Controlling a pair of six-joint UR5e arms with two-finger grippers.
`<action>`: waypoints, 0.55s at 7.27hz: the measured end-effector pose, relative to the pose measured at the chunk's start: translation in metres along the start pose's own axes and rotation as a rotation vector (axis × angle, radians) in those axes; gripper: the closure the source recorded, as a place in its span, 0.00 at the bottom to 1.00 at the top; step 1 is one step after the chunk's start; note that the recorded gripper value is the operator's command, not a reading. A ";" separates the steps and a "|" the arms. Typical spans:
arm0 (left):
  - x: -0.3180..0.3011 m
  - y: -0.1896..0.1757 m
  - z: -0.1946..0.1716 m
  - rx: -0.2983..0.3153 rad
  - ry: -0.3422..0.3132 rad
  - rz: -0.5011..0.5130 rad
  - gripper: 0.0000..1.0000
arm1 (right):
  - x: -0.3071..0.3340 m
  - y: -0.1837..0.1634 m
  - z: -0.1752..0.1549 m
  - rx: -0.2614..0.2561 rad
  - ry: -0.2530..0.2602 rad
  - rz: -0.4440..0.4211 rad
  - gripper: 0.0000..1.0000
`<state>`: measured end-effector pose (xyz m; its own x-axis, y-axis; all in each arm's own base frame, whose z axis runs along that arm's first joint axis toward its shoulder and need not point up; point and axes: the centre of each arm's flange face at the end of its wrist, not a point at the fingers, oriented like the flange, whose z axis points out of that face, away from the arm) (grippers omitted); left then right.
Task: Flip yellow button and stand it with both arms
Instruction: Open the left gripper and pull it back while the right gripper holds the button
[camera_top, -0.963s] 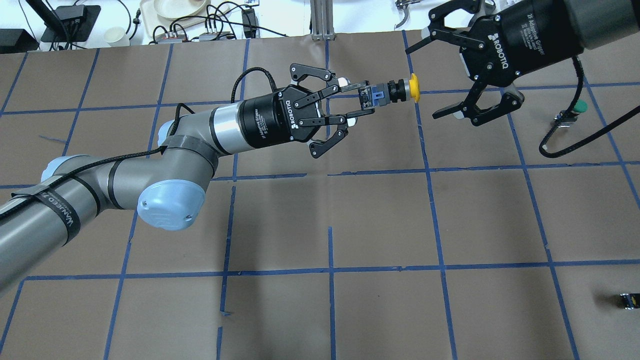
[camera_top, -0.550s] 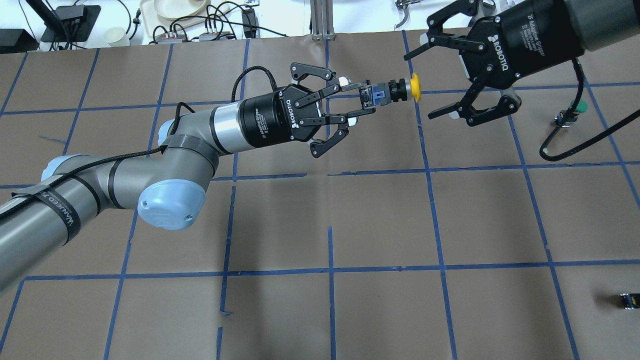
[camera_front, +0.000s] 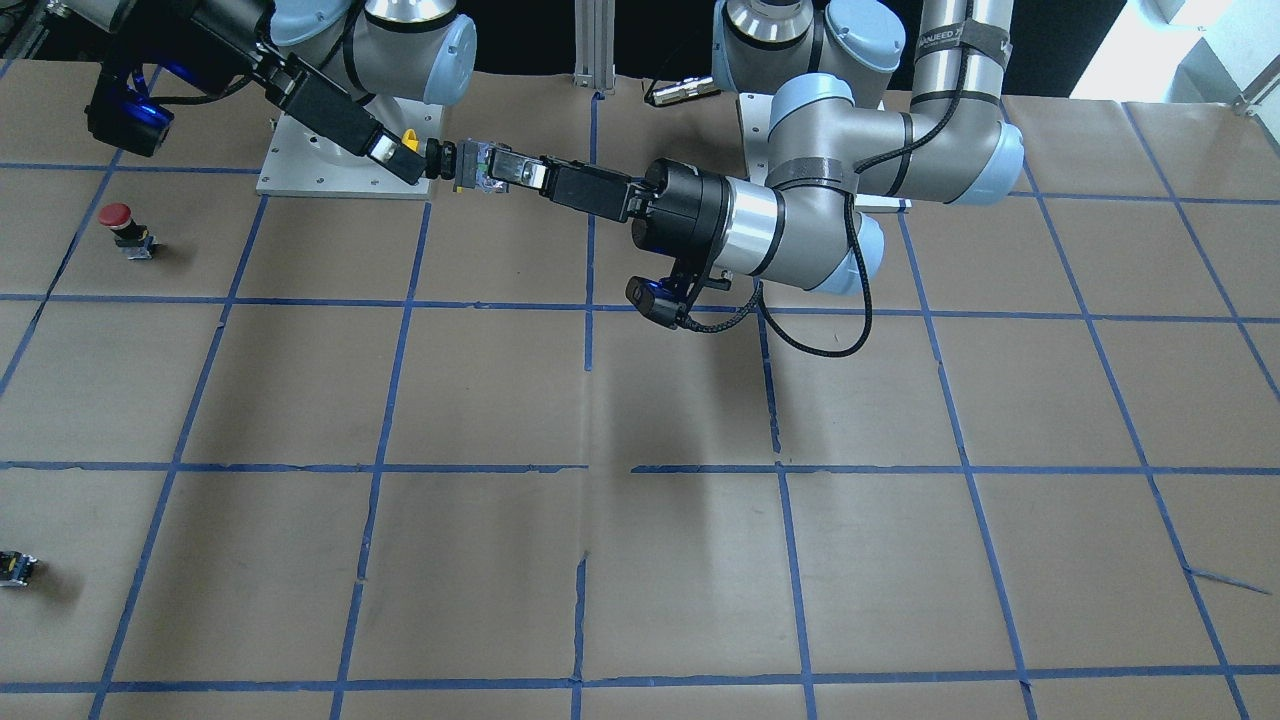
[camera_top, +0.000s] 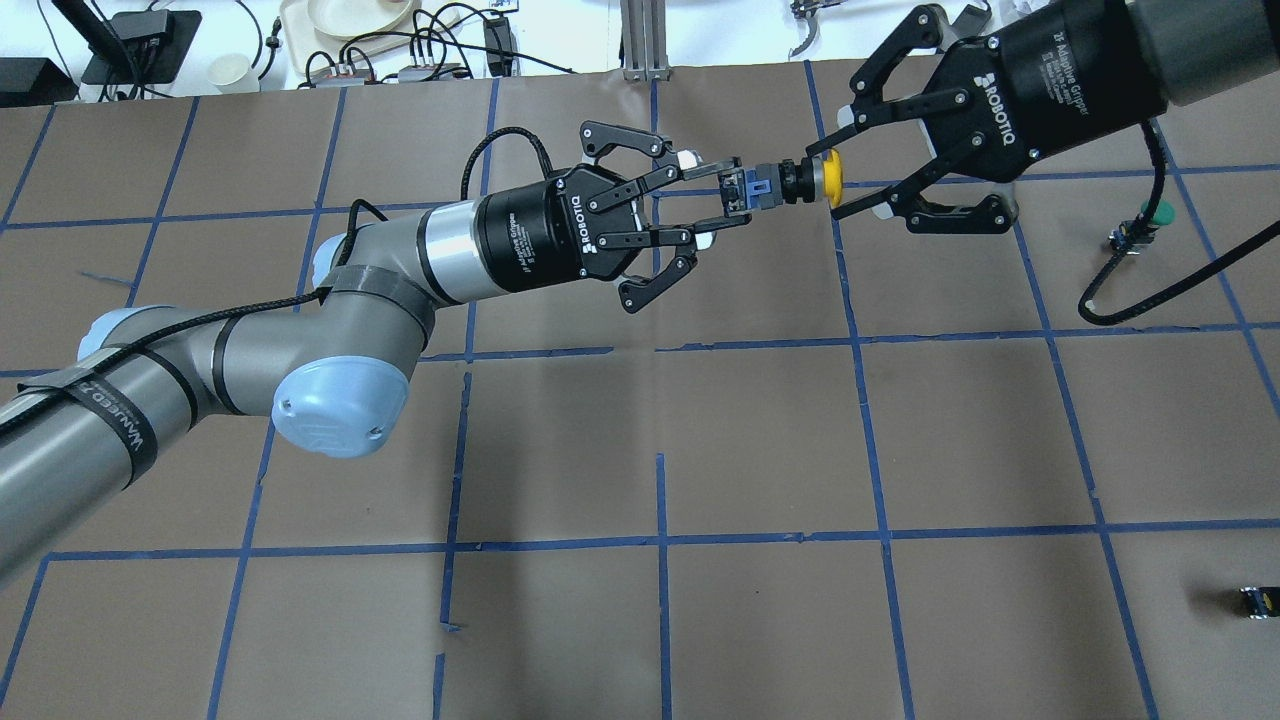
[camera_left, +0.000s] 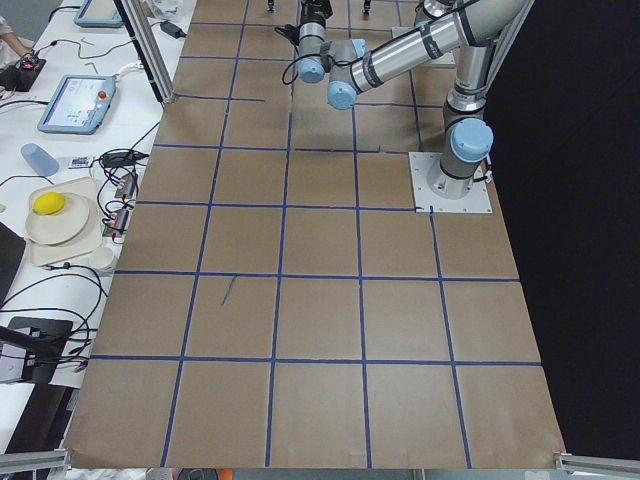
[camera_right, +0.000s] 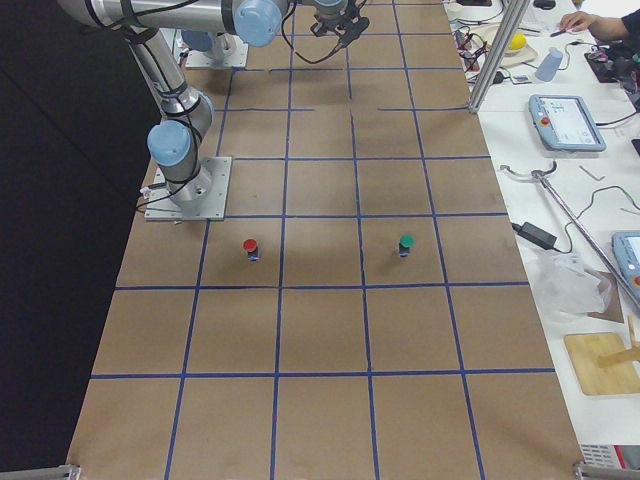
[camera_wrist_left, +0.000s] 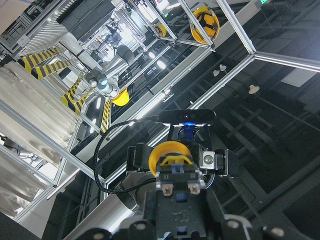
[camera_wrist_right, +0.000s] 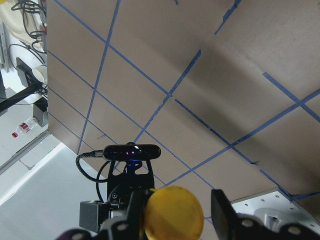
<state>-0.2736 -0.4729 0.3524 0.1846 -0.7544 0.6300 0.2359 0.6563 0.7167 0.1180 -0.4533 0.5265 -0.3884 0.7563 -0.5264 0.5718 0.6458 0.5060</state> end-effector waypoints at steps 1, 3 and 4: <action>0.002 0.001 0.000 0.001 -0.007 0.013 0.01 | 0.000 0.000 0.000 -0.004 -0.003 0.001 0.83; 0.003 0.003 0.001 0.011 -0.046 0.041 0.00 | -0.002 0.000 0.001 -0.015 -0.015 0.002 0.86; 0.008 0.005 0.003 0.016 -0.062 0.042 0.00 | -0.002 0.000 0.000 -0.016 -0.018 0.003 0.87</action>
<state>-0.2735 -0.4756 0.3618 0.1343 -0.7238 0.6769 0.2137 0.6881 0.6934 0.1189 -0.4552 0.5272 -0.3741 0.7561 -0.5369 0.5611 0.6455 0.5182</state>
